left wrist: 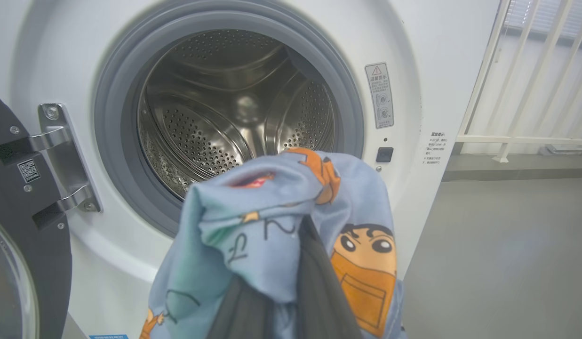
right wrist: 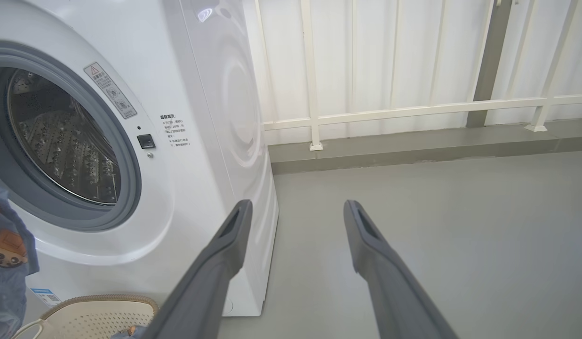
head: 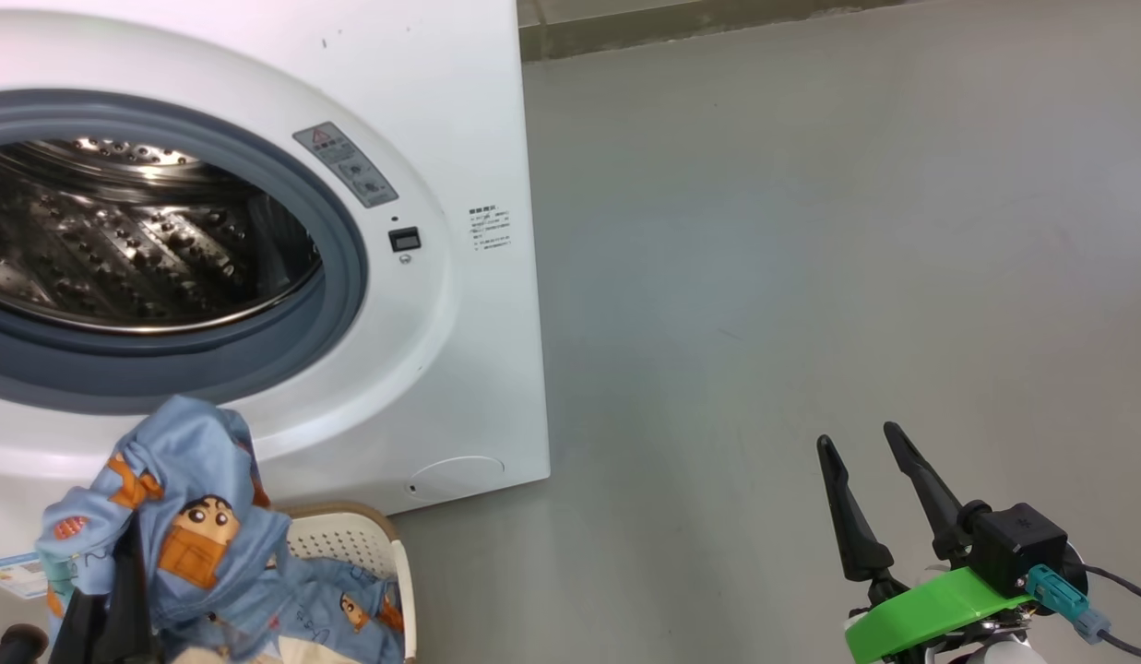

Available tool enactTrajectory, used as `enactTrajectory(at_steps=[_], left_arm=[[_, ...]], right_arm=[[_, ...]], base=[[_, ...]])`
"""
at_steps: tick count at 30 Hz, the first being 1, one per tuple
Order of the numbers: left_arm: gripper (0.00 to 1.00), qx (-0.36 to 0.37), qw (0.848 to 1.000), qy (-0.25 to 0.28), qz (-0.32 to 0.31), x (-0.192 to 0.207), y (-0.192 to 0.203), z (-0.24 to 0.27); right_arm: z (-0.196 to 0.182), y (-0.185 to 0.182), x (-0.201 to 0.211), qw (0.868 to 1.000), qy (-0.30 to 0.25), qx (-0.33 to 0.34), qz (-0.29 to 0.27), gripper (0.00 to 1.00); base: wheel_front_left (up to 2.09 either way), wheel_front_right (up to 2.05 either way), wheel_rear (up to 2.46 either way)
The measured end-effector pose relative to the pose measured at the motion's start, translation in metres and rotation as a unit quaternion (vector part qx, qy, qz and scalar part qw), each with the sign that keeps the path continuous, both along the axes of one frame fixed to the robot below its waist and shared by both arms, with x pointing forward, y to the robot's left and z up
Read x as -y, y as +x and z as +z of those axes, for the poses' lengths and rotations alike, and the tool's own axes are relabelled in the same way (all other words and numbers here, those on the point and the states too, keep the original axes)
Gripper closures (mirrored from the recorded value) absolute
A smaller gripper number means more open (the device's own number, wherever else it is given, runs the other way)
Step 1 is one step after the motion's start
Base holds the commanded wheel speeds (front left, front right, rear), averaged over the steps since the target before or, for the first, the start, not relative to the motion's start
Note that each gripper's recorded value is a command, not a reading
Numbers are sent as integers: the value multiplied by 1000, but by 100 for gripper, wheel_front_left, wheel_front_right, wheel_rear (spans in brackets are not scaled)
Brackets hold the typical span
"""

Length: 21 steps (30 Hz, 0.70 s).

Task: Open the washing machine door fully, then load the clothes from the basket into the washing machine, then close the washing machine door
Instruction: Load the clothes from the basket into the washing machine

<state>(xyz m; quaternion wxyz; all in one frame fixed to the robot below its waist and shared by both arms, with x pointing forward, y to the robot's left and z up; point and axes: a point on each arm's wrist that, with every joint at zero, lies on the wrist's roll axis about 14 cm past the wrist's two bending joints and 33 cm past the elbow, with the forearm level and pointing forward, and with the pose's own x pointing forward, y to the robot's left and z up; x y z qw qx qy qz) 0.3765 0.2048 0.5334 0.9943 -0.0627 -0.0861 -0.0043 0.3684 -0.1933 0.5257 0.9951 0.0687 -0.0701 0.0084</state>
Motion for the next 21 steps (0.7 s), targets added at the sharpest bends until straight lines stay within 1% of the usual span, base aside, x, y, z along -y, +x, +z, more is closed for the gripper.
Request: enactTrajectory(at_steps=[7,11,15,21], left_arm=[[100,-6,1000,-6,6,-2,-1,-5],[100,-8,1000,-12,3,2,5,-7],[100,5,1000,-24,-3,7,23,1],[100,31,999,-10,-13,6,63,16]], right_arm=[[-3,3,-5,1000,1,-5,8,0],[-8,5,-8,1000,1,-12,12,0],[-15,6,-7,1000,2,-23,10,0],[-30,11,-3,999,1,-45,4,0]], base=[[0,0,0],[0,0,0],[0,0,0],[0,0,0]])
